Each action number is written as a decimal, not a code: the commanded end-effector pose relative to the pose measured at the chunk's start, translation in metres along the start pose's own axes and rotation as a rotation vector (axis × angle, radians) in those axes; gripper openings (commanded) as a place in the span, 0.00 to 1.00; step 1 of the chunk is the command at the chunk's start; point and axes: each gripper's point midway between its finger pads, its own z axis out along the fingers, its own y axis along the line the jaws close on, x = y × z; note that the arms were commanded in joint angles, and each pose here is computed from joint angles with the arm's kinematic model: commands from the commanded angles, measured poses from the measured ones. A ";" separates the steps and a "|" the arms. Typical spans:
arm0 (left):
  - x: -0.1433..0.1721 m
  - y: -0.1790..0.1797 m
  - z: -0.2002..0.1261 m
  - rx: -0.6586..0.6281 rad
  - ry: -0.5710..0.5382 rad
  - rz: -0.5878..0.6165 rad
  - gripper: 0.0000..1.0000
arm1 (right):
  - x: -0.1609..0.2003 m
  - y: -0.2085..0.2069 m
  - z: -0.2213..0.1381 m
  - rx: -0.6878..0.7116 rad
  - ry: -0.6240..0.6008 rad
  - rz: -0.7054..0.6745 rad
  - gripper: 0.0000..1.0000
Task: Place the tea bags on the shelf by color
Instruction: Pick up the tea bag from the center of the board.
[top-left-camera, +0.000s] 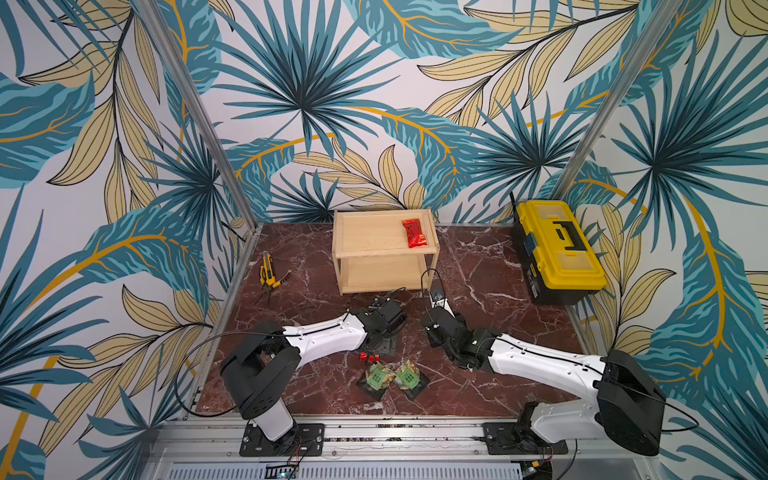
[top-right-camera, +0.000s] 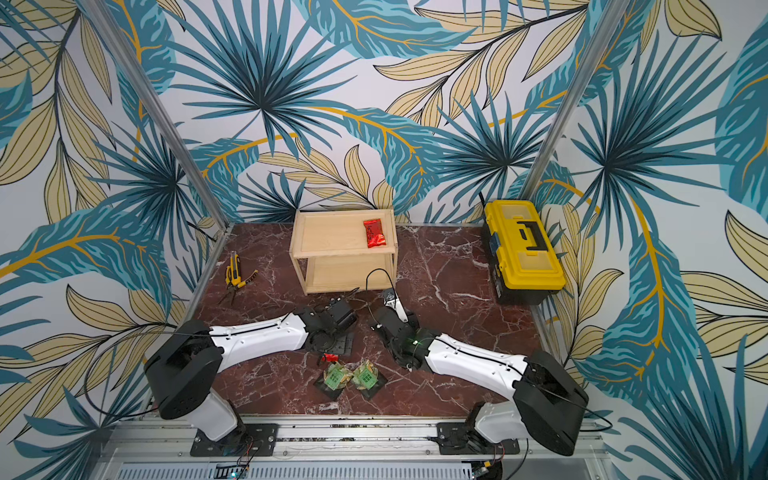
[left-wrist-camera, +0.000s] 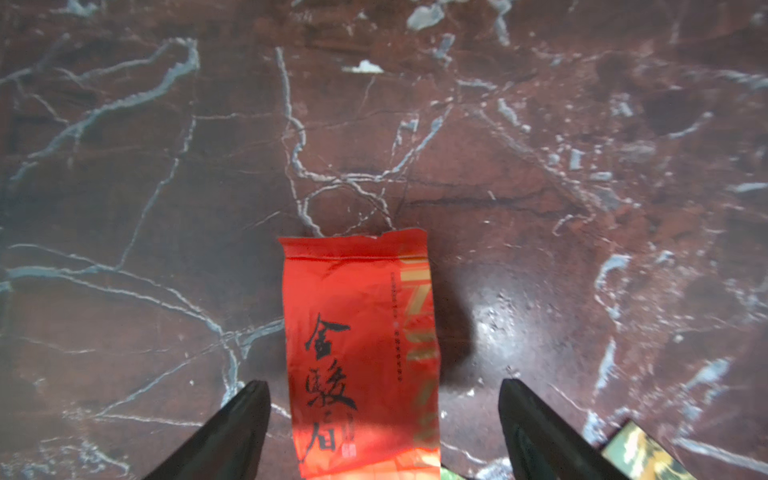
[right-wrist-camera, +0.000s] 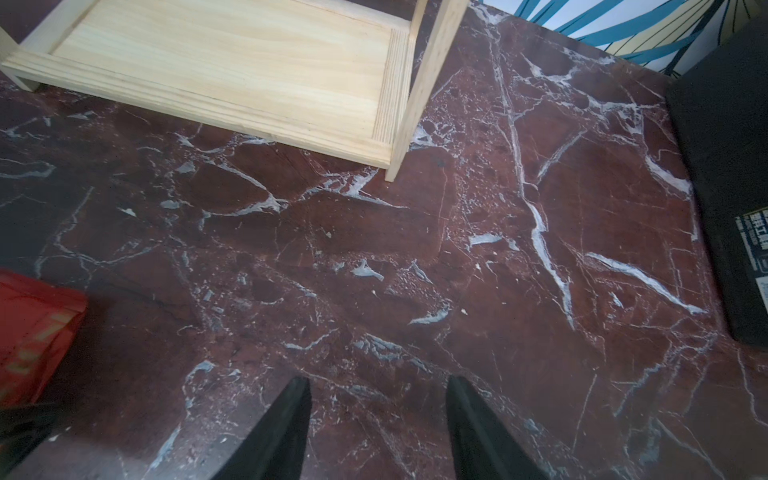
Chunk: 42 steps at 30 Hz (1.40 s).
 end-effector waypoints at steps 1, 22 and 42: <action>-0.011 0.002 0.002 -0.021 -0.037 -0.036 0.87 | 0.003 -0.008 0.000 0.027 -0.009 0.022 0.58; -0.007 0.010 0.018 -0.050 -0.017 -0.055 0.63 | -0.001 0.000 0.004 0.016 0.002 0.015 0.57; -0.032 0.022 -0.044 -0.079 -0.085 -0.070 0.56 | -0.014 -0.013 -0.002 0.072 -0.037 -0.001 0.57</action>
